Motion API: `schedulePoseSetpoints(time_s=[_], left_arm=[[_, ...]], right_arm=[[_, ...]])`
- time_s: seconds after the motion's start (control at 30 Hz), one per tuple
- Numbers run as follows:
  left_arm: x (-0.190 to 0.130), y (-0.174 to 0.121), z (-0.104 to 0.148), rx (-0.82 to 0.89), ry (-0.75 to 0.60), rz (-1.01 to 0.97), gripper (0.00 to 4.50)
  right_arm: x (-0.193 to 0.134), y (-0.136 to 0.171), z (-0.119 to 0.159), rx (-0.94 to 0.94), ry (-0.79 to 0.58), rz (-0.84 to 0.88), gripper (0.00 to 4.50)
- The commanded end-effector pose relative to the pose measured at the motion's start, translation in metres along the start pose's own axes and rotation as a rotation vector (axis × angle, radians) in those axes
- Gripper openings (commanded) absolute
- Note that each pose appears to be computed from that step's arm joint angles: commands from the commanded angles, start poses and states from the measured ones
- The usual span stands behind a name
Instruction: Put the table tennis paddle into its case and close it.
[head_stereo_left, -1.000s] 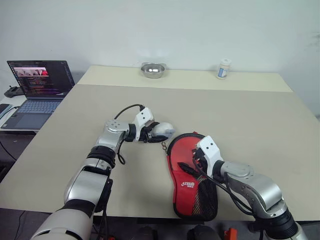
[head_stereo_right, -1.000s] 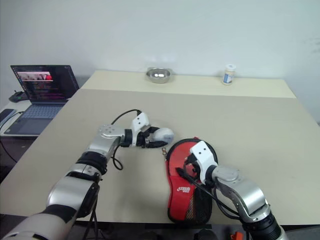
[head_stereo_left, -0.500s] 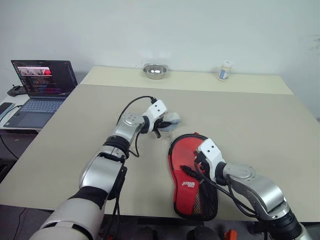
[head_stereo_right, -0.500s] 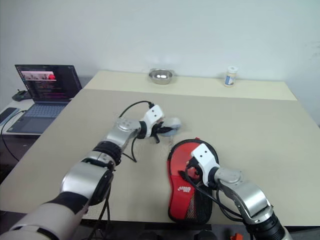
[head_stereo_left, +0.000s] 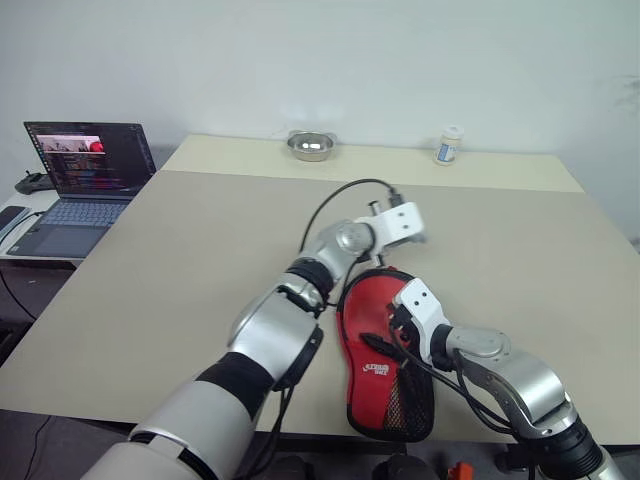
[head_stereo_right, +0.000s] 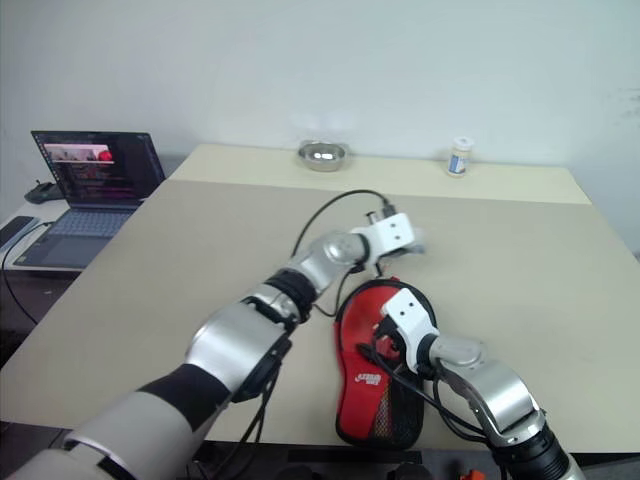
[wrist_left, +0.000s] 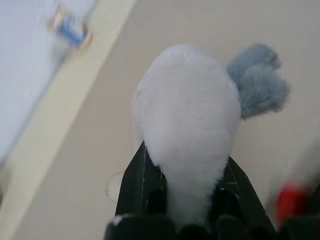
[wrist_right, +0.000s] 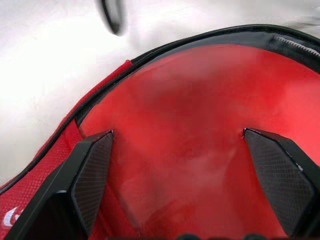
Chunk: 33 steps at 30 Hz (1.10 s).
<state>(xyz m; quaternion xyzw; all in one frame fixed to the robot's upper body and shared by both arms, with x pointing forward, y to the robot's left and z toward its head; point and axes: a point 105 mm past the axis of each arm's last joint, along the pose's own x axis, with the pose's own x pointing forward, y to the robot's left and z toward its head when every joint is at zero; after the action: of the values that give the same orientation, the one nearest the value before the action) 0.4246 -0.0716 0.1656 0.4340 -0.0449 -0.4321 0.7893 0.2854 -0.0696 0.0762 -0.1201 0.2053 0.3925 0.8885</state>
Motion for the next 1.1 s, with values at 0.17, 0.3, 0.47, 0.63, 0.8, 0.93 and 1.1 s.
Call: schedulePoseSetpoints(time_s=[0.17, 0.3, 0.47, 0.63, 0.8, 0.93, 1.1], left_arm=[[0.011, -0.026, 0.078, 0.098, -0.243, -0.121, 0.47], [0.01, -0.061, 0.098, 0.082, -0.349, -0.289, 0.47], [0.009, -0.071, 0.096, 0.052, -0.362, -0.354, 0.47], [0.008, -0.078, 0.089, 0.058, -0.337, -0.403, 1.18], [0.002, -0.08, 0.094, 0.037, -0.396, -0.447, 2.91], [0.0, -0.079, 0.092, 0.026, -0.412, -0.456, 4.42], [0.001, -0.065, 0.088, 0.032, -0.402, -0.369, 4.47]], right_arm=[[0.006, 0.03, -0.061, 0.11, 0.229, 0.111, 4.5], [0.007, 0.029, -0.061, 0.113, 0.228, 0.103, 4.5], [0.008, 0.028, -0.062, 0.112, 0.226, 0.097, 4.5], [0.009, 0.026, -0.061, 0.11, 0.223, 0.093, 4.5], [0.011, 0.025, -0.061, 0.106, 0.223, 0.094, 4.5], [0.012, 0.021, -0.061, 0.099, 0.223, 0.087, 4.5], [0.015, 0.015, -0.056, 0.089, 0.214, 0.074, 4.5]])
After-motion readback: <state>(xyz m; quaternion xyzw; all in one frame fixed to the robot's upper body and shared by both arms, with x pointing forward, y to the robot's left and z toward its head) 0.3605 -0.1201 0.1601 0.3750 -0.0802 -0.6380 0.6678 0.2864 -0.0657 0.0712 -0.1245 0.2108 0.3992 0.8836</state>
